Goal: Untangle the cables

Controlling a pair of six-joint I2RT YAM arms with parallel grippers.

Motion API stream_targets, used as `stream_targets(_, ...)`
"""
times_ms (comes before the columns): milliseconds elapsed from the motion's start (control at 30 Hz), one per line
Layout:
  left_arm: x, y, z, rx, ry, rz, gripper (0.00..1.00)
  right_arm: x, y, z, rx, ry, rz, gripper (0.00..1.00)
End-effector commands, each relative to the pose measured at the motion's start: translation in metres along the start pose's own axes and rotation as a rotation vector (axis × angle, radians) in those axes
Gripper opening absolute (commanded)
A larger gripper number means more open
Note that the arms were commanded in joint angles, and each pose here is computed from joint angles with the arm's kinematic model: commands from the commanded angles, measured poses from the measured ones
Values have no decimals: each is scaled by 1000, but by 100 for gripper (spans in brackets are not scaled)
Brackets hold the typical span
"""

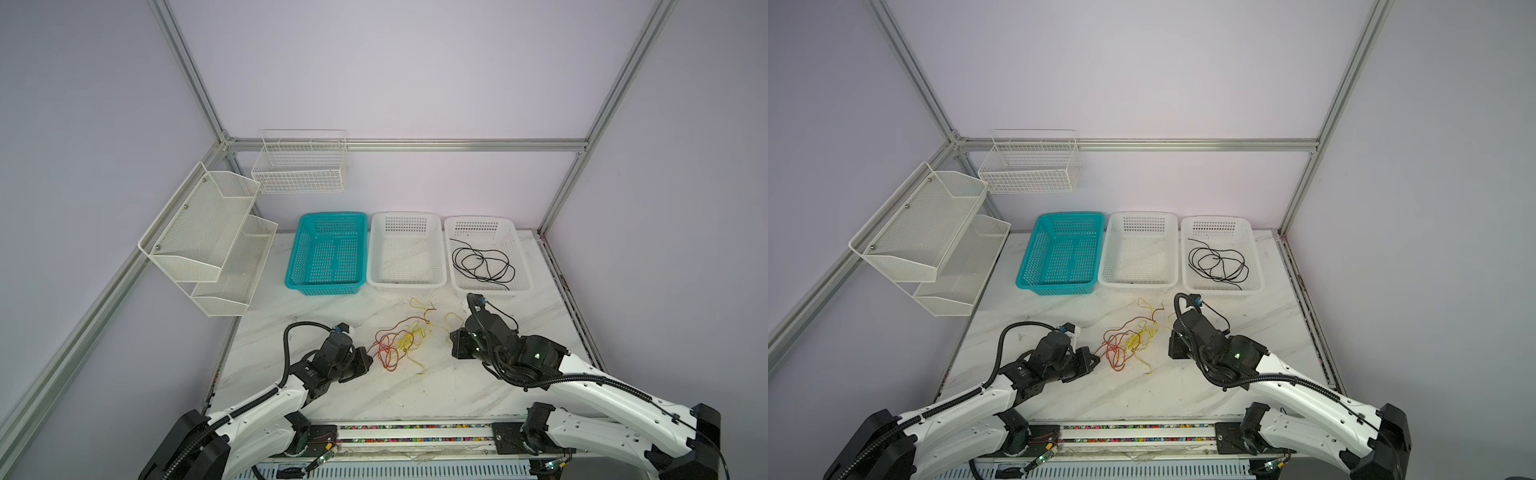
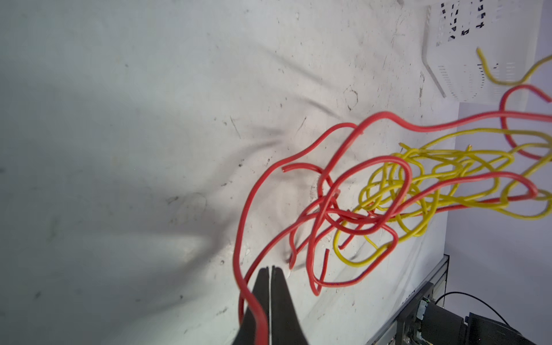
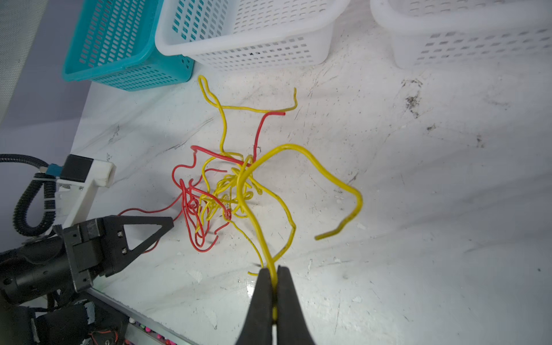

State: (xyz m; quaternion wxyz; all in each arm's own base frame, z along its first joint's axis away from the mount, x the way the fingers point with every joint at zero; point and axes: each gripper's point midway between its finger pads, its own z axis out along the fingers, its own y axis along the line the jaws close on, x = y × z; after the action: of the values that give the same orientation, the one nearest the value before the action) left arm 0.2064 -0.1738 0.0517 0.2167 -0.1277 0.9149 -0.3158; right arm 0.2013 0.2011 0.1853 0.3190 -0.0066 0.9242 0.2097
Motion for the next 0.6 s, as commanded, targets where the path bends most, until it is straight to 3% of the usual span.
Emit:
stream_targets(0, -20, -6, -12, -8, -67, 35, 0, -11, -23, -36, 95, -36, 0, 0)
stream_targets(100, -26, -2, -19, -18, -90, 17, 0, -34, -31, -63, 143, -118, 11, 0)
stream_targets(233, -40, 0, -35, -29, -140, -4, 0, -46, -41, -81, 232, -138, -15, 0)
stream_targets(567, -84, -9, -105, -65, -365, 6, 0, -73, -67, -131, 380, -236, -36, 0)
